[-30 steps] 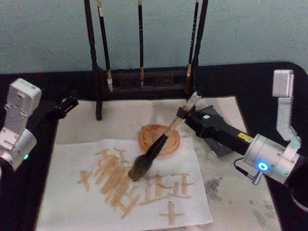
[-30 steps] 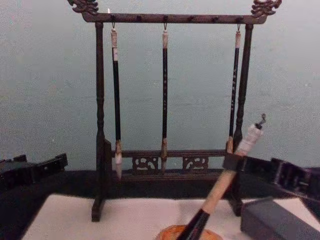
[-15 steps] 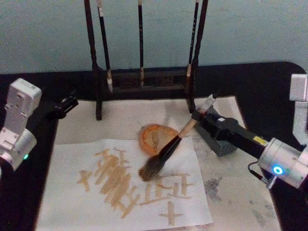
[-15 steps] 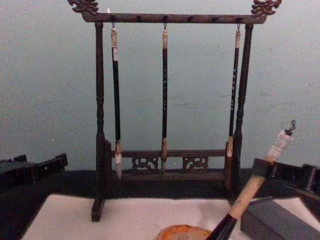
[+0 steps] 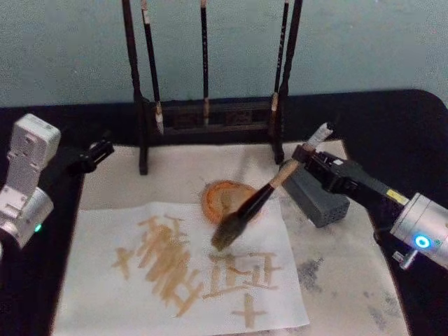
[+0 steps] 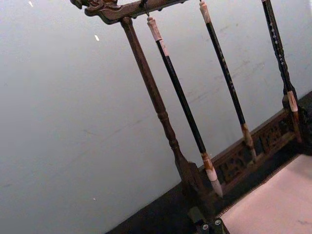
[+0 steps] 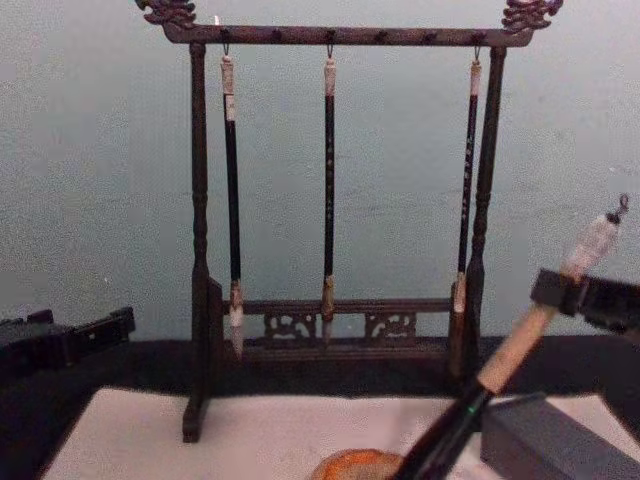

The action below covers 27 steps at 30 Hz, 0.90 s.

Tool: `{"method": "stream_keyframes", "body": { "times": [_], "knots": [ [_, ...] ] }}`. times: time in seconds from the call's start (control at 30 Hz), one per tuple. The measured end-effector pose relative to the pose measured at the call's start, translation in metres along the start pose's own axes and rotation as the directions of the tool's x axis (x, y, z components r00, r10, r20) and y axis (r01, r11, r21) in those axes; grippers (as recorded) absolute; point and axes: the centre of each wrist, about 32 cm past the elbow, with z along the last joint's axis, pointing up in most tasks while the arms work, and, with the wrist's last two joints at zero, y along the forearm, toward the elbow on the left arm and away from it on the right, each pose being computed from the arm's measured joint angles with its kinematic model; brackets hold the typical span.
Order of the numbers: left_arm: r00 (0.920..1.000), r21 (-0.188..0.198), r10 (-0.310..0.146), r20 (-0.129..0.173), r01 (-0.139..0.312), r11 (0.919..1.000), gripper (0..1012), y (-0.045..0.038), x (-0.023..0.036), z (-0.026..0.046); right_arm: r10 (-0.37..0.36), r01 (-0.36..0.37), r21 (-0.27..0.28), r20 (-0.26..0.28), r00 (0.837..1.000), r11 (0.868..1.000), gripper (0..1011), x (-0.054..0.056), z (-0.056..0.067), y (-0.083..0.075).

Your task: Pick up the brush from the inkstone, write on the paper, then place the brush back to its original position.

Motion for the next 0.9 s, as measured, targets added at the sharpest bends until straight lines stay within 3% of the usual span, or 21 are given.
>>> {"method": "stream_keyframes", "body": {
  "times": [0.23, 0.43, 0.67, 0.9],
  "knots": [
    [1.0, 0.0, 0.0, 0.0, 0.0, 1.0, 1002, 0.0, 0.0, 0.0, 0.078, -0.078, 0.017, -0.004, 0.997, 0.997, 161, -0.013, 0.002, 0.012],
    [1.0, 0.0, 0.0, 0.0, 0.0, 1.0, 1002, 0.0, 0.0, 0.0, 0.134, -0.134, -0.004, -0.011, 0.991, 0.991, 161, -0.022, -0.005, 0.028],
    [1.0, 0.0, 0.0, 0.0, 0.0, 1.0, 1002, 0.0, 0.0, 0.0, 0.142, -0.143, -0.033, -0.023, 0.99, 0.989, 161, -0.021, -0.016, 0.041],
    [1.0, 0.0, 0.0, 0.0, 0.0, 1.0, 1002, 0.0, 0.0, 0.0, 0.102, -0.103, -0.07, -0.015, 0.995, 0.992, 161, -0.015, -0.027, 0.048]
  ]
}}
